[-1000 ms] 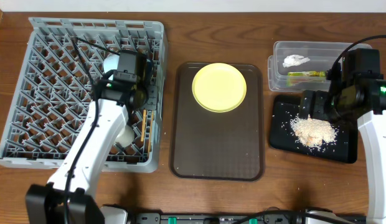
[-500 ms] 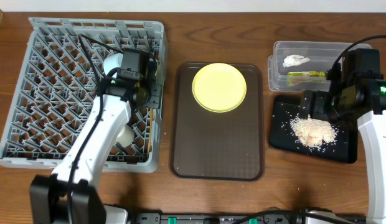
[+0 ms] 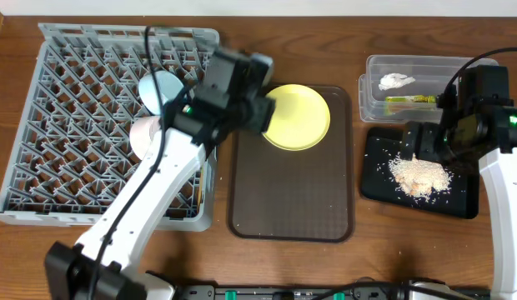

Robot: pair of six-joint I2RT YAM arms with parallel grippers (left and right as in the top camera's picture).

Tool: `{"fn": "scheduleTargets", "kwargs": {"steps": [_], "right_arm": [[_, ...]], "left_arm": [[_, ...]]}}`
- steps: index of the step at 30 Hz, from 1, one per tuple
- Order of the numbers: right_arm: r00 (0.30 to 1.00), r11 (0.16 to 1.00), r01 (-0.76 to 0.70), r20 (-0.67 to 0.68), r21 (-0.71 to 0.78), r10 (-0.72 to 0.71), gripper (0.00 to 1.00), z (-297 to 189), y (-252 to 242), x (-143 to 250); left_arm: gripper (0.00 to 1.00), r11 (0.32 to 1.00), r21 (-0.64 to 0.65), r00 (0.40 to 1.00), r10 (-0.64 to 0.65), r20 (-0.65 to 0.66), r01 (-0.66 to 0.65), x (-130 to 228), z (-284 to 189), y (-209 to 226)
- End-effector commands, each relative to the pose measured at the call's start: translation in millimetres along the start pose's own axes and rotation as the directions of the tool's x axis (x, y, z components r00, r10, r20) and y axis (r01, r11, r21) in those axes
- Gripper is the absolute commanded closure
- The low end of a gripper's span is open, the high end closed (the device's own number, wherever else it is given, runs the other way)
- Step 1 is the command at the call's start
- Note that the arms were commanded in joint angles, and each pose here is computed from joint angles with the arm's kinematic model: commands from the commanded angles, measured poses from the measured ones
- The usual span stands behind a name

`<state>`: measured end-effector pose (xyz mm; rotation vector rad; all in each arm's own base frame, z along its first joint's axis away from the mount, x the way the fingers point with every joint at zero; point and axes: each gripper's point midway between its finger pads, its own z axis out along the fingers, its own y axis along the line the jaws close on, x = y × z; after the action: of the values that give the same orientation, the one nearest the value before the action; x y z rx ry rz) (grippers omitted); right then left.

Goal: Sort waste into correct bins and load items into the dishwasher
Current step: 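Grasp the edge of the yellow plate with the left gripper and lift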

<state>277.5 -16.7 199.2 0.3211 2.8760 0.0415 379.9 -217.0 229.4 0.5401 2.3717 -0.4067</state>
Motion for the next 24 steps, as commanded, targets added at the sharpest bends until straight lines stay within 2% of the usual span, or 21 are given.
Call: {"fn": "scheduleTargets", "kwargs": {"steps": [1,4,7,12,14,17,24], "right_arm": [[1.0,1.0,-0.007,0.013,0.001,0.007,0.01,-3.6,-0.1,-2.9],[1.0,1.0,-0.007,0.013,0.001,0.007,0.01,-3.6,-0.1,-2.8],[1.0,1.0,-0.007,0.01,0.002,0.007,0.01,-3.6,-0.3,-2.1],[1.0,1.0,-0.007,0.008,0.002,0.007,0.01,-3.6,-0.3,-1.7],[1.0,1.0,-0.007,0.008,0.002,0.007,0.01,-3.6,-0.3,-1.7],[1.0,1.0,-0.007,0.008,0.002,0.007,0.01,-3.6,-0.3,-1.7],[1.0,1.0,-0.007,0.008,0.002,0.007,0.01,-3.6,-0.3,-1.7]], "left_arm": [[0.37,1.0,0.025,0.999,0.01,0.034,-0.01,-26.9,3.3,-15.6],[0.37,0.999,0.044,0.999,0.031,-0.019,-0.03,-20.2,31.3,-28.3],[0.29,0.996,0.064,0.993,0.063,-0.102,-0.057,2.0,64.1,-41.8],[0.28,0.979,0.112,0.956,0.19,-0.223,-0.169,44.4,115.1,-66.1],[0.29,0.977,0.082,0.939,0.214,-0.268,-0.199,60.9,132.9,-67.5],[0.28,0.968,0.038,0.913,0.247,-0.326,-0.248,82.6,153.4,-67.1],[0.28,0.938,0.066,0.853,0.336,-0.4,-0.339,119.5,181.0,-81.0]]}}
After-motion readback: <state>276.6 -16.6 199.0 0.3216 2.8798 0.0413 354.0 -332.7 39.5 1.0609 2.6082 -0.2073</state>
